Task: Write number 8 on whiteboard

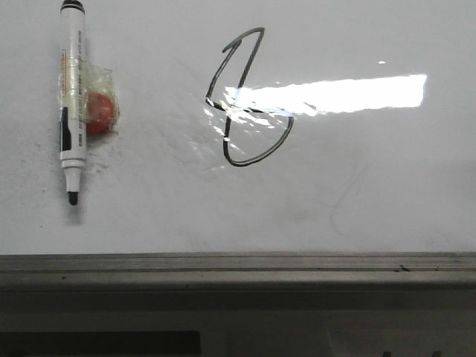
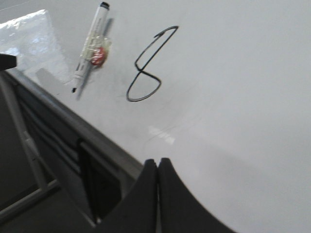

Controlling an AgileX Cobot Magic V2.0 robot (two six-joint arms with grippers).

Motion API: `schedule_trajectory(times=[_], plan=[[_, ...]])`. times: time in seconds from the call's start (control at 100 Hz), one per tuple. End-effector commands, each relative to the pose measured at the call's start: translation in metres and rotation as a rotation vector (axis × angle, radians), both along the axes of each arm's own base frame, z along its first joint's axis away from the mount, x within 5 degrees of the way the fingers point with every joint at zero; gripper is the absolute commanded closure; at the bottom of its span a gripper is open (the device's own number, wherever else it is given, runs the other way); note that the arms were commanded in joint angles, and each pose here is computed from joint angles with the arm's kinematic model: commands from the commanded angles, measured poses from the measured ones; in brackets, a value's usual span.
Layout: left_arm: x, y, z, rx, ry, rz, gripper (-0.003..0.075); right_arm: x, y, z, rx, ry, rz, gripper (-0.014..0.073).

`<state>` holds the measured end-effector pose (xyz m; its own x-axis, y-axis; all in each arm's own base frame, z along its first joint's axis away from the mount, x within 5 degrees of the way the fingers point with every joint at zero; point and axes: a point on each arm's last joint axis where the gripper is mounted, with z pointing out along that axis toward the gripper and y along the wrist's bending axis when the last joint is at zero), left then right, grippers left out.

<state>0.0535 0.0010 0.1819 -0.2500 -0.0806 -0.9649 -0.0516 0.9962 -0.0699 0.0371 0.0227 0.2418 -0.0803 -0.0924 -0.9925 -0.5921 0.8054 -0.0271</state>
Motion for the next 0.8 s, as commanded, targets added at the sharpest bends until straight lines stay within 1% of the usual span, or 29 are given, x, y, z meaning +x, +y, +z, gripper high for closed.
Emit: schedule_trajectory(times=[0.0, 0.09, 0.17, 0.24, 0.33, 0.37, 0.45, 0.56, 0.68, 0.73, 0.79], plan=[[0.0, 0.0, -0.004, -0.014, -0.052, 0.005, 0.0741, 0.003, -0.001, 0.014, 0.047, -0.143, -0.084, 0.0659], [0.0, 0.0, -0.004, -0.014, -0.052, 0.005, 0.0741, 0.007, -0.003, 0.011, 0.077, -0.217, -0.195, 0.0659], [0.0, 0.0, -0.004, -0.014, -0.052, 0.005, 0.0741, 0.009, -0.005, 0.011, 0.131, -0.349, -0.273, 0.0659], [0.0, 0.0, -0.004, -0.014, -0.052, 0.005, 0.0741, 0.011, -0.007, 0.005, 0.171, -0.44, -0.346, 0.0659], [0.0, 0.0, -0.004, -0.014, -0.052, 0.005, 0.0741, 0.014, -0.011, -0.008, 0.197, -0.486, -0.442, 0.0659], [0.0, 0.0, -0.004, -0.014, -0.052, 0.005, 0.0741, 0.016, -0.014, -0.01, 0.177, -0.435, -0.495, 0.0659], [0.0, 0.0, -0.004, -0.014, -0.05, 0.005, 0.0741, 0.017, -0.019, -0.014, 0.171, -0.404, -0.563, 0.0659], [0.0, 0.0, -0.004, -0.014, -0.05, 0.005, 0.0741, 0.019, -0.023, -0.02, 0.094, -0.357, -0.641, 0.0659], [0.0, 0.0, -0.004, -0.014, -0.05, 0.005, 0.0741, 0.021, -0.026, -0.034, 0.049, -0.211, -0.688, 0.0659], [0.0, 0.0, -0.004, -0.014, -0.05, 0.005, 0.0741, 0.02, -0.027, -0.041, 0.041, -0.127, -0.71, 0.0659], [0.0, 0.0, -0.004, -0.014, -0.05, 0.005, 0.0741, 0.017, -0.029, -0.048, 0.024, -0.068, -0.741, 0.0659]])
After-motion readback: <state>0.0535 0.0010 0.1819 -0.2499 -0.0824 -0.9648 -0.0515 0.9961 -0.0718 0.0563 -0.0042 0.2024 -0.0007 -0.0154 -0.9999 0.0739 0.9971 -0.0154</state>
